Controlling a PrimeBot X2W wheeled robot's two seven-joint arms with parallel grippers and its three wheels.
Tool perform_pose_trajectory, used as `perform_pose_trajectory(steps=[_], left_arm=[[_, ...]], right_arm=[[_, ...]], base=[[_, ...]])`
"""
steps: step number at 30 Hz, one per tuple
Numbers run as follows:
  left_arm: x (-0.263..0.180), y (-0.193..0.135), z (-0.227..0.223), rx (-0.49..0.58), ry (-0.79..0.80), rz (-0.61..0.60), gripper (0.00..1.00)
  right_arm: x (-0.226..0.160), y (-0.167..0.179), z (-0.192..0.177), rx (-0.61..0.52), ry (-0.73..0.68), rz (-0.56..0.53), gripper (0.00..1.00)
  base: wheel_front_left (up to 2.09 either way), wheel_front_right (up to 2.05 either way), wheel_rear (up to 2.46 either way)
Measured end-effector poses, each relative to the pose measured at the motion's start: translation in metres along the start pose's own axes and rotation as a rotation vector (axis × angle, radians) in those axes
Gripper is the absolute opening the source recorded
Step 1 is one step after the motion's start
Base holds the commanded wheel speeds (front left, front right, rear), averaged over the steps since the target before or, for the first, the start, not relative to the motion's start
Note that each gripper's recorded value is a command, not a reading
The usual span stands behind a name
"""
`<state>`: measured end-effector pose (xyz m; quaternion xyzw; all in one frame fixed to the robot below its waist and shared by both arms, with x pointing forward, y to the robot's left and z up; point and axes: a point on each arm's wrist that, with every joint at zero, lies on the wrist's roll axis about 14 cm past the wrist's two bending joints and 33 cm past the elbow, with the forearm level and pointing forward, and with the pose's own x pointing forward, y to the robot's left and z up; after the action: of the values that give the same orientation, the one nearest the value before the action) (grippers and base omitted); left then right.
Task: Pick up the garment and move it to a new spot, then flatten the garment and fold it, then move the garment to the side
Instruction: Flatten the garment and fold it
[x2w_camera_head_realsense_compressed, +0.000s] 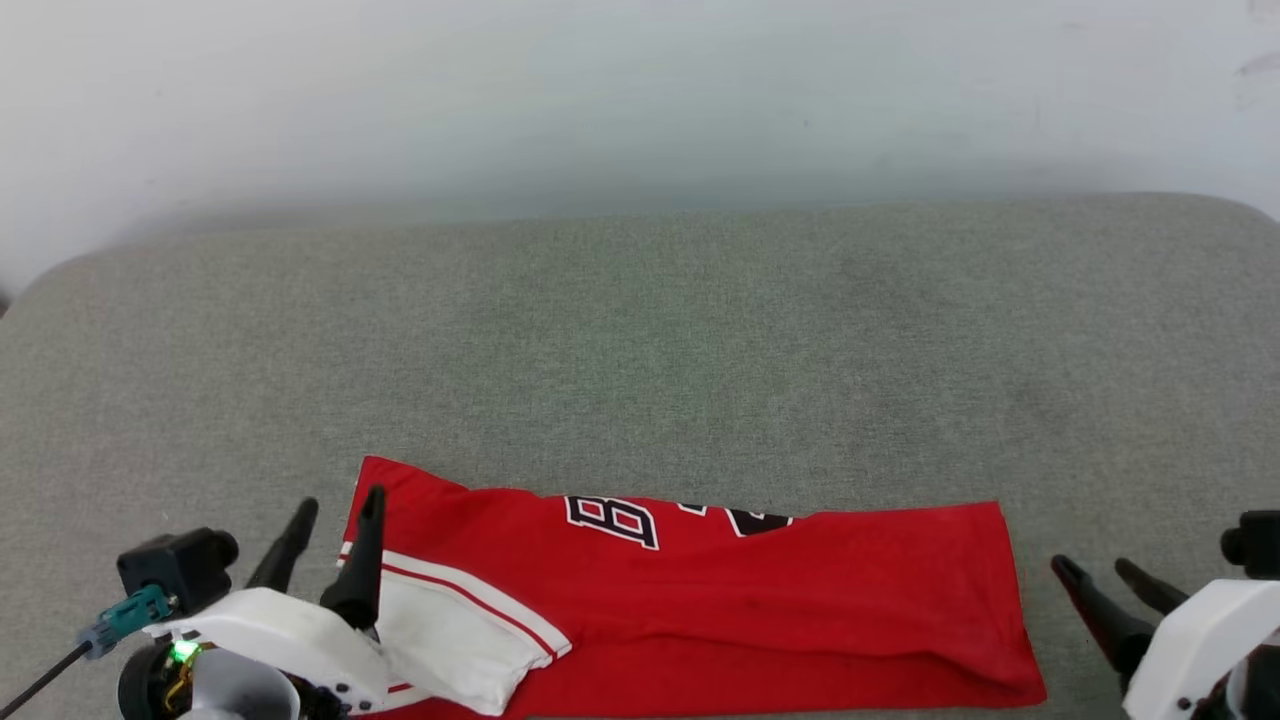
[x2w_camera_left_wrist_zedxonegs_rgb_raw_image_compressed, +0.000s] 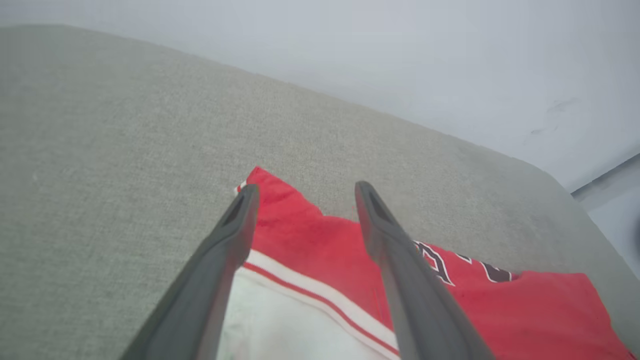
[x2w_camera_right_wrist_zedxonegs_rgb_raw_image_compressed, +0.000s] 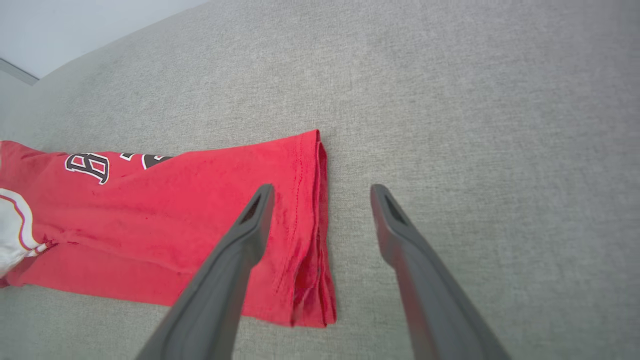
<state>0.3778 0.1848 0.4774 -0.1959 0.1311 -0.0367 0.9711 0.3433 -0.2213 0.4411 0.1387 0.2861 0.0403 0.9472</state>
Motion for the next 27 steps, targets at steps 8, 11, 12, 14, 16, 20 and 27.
perform_pose_trajectory(steps=[8,11,12,14,16,20,27], left_arm=[[-0.006,-0.023,0.057,0.114,-0.297,-0.039,1.0],[-0.012,-0.025,0.069,0.146,-0.359,-0.03,1.0],[-0.014,-0.024,0.072,0.153,-0.377,-0.023,1.0],[-0.018,-0.025,0.078,0.171,-0.407,-0.018,1.0],[-0.022,-0.025,0.08,0.189,-0.425,-0.008,1.0],[-0.027,-0.024,0.08,0.21,-0.44,0.002,1.0],[-0.028,-0.019,0.073,0.217,-0.427,0.025,1.0]], right_arm=[[-0.011,-0.021,0.001,0.004,0.154,-0.055,1.0],[-0.009,-0.02,-0.002,-0.017,0.235,-0.054,1.0],[-0.007,-0.018,-0.004,-0.025,0.258,-0.053,1.0],[-0.003,-0.013,-0.01,-0.038,0.307,-0.042,1.0],[0.004,-0.006,-0.017,-0.038,0.348,-0.023,1.0],[0.019,0.005,-0.035,-0.034,0.425,0.004,1.0],[0.04,0.021,-0.068,0.027,0.538,0.047,1.0]], base=[[0.0,0.0,0.0],[0.0,0.0,0.0],[0.0,0.0,0.0],[0.0,0.0,0.0],[0.0,0.0,0.0],[0.0,0.0,0.0],[0.0,0.0,0.0]])
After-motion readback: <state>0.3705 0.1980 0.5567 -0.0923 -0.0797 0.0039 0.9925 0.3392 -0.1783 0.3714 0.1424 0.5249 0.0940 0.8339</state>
